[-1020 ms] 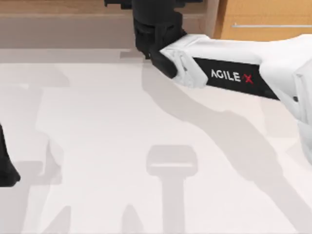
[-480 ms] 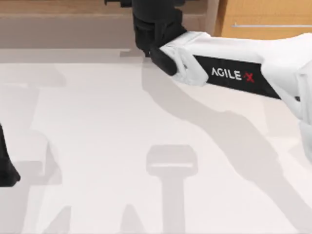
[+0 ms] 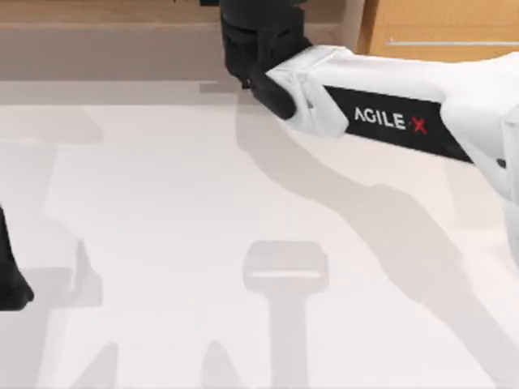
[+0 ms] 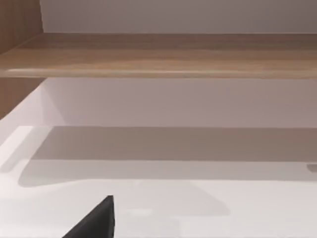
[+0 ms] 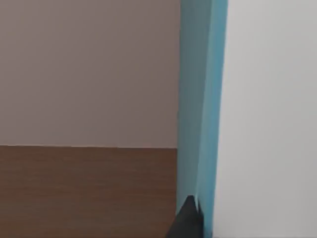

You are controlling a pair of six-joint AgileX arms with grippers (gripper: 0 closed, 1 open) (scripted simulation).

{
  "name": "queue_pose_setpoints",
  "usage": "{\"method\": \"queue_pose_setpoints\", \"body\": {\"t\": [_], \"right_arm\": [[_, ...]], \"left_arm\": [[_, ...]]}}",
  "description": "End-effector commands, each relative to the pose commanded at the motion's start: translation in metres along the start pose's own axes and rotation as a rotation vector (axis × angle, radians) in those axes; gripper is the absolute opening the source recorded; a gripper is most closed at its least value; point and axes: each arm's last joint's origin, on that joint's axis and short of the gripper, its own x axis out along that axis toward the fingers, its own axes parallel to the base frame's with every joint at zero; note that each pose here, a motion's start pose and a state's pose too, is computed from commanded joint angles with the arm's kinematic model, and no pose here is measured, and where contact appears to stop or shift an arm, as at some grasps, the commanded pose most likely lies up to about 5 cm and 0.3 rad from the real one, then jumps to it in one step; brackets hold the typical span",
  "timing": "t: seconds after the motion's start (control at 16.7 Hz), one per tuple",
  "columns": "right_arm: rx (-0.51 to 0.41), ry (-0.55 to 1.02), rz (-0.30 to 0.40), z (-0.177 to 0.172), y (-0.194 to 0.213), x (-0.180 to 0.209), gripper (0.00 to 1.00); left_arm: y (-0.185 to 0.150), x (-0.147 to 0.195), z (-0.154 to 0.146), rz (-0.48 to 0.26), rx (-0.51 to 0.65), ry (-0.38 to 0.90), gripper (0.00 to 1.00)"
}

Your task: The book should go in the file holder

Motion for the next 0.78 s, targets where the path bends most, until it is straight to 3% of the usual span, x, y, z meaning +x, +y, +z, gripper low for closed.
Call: {"method": "queue_pose_setpoints", "body": {"t": [0.18,0.48,0.78], "right_arm": [[-0.001,0.017,0.078,0.016,-0.001,-0.01,0.0],[0.013,0.148,0.336,0.05,-0.025,-0.039,0.0],[0.127,0.355,0.58,0.079,-0.089,-0.069,0.0]], "left_arm": [[0.0,0.0,0.0,0.0,0.0,0.0,1.0],[0.0,0.0,0.0,0.0,0.0,0.0,1.0],[0.0,0.0,0.0,0.0,0.0,0.0,1.0]]}}
